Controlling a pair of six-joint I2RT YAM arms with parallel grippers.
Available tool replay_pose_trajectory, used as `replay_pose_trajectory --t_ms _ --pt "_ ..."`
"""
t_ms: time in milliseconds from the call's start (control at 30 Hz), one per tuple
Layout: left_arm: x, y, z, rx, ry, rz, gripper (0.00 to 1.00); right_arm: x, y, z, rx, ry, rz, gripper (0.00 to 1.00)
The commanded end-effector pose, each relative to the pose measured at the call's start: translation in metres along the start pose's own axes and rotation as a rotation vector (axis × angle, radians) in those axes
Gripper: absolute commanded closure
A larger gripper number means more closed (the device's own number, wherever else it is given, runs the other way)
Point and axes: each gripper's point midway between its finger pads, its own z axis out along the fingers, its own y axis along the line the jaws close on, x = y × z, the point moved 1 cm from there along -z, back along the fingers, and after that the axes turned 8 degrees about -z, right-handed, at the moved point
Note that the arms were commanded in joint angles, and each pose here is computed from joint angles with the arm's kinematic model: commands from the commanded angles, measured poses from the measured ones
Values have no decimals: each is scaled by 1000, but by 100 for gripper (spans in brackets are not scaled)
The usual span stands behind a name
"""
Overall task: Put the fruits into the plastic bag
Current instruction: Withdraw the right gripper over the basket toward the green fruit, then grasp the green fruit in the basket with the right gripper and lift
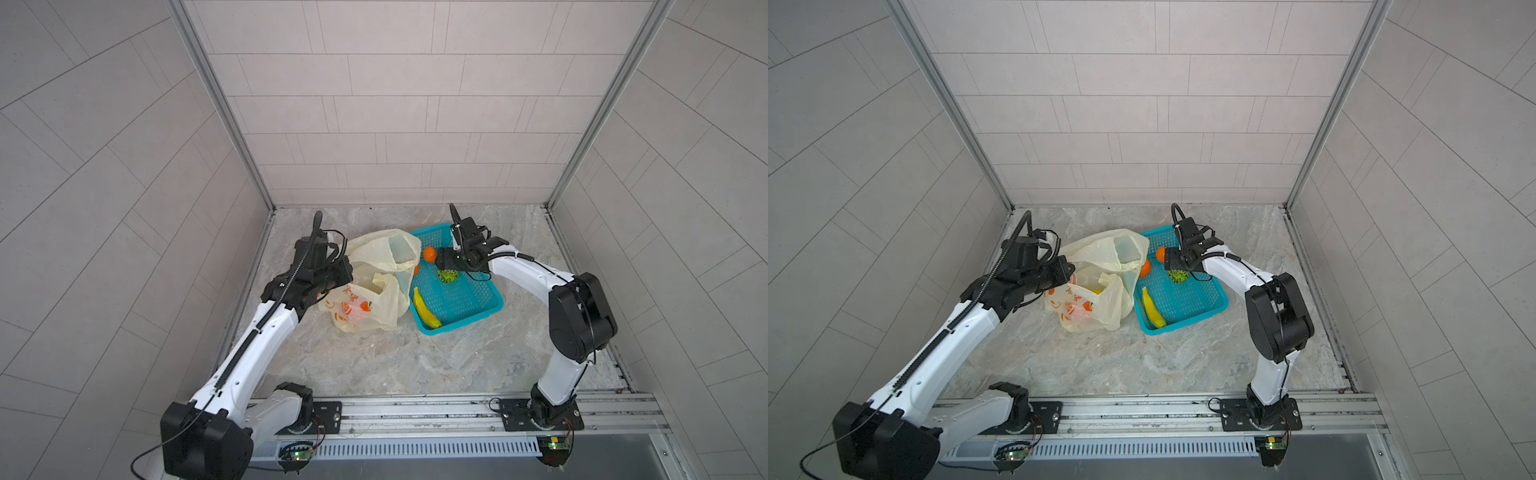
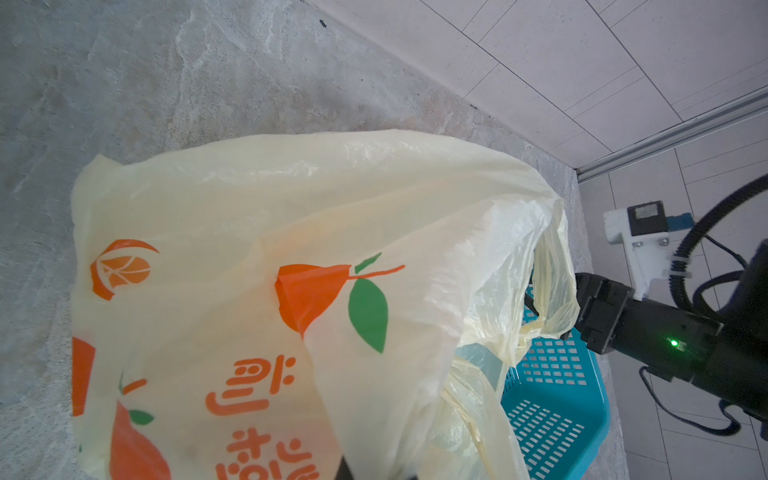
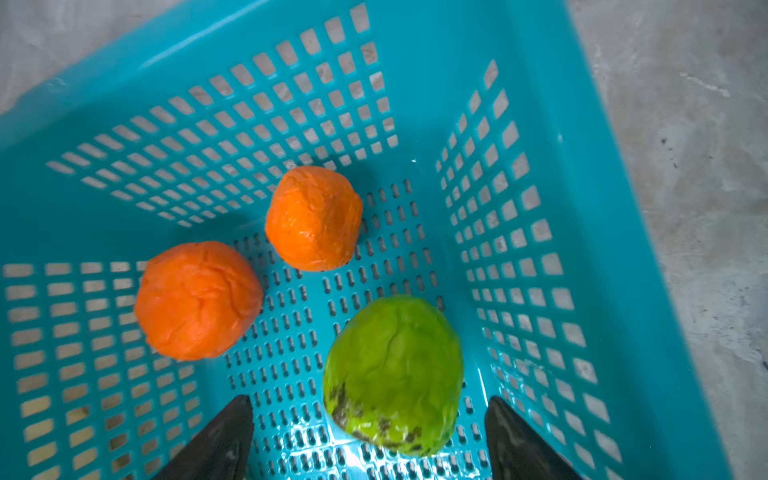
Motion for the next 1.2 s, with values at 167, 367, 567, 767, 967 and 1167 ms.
replay_pose_trajectory --t_ms 167,367,567,767,967,1167 --pt "-1 1 0 -4 -1 15 100 21 -9 33 56 131 14 27" --pt "0 2 1 -7 3 18 100 27 -12 38 66 142 15 31" --pt "-2 0 1 -4 1 18 100 23 -8 30 41 125 21 45" --pt "-2 -2 1 9 5 20 100 -14 16 -37 -81 -37 -13 46" --pt "-2 -5 1 24 3 18 100 -39 101 -130 -471 -315 -167 46" --pt "-3 -6 1 26 2 6 100 -21 202 -162 -741 -311 -337 46"
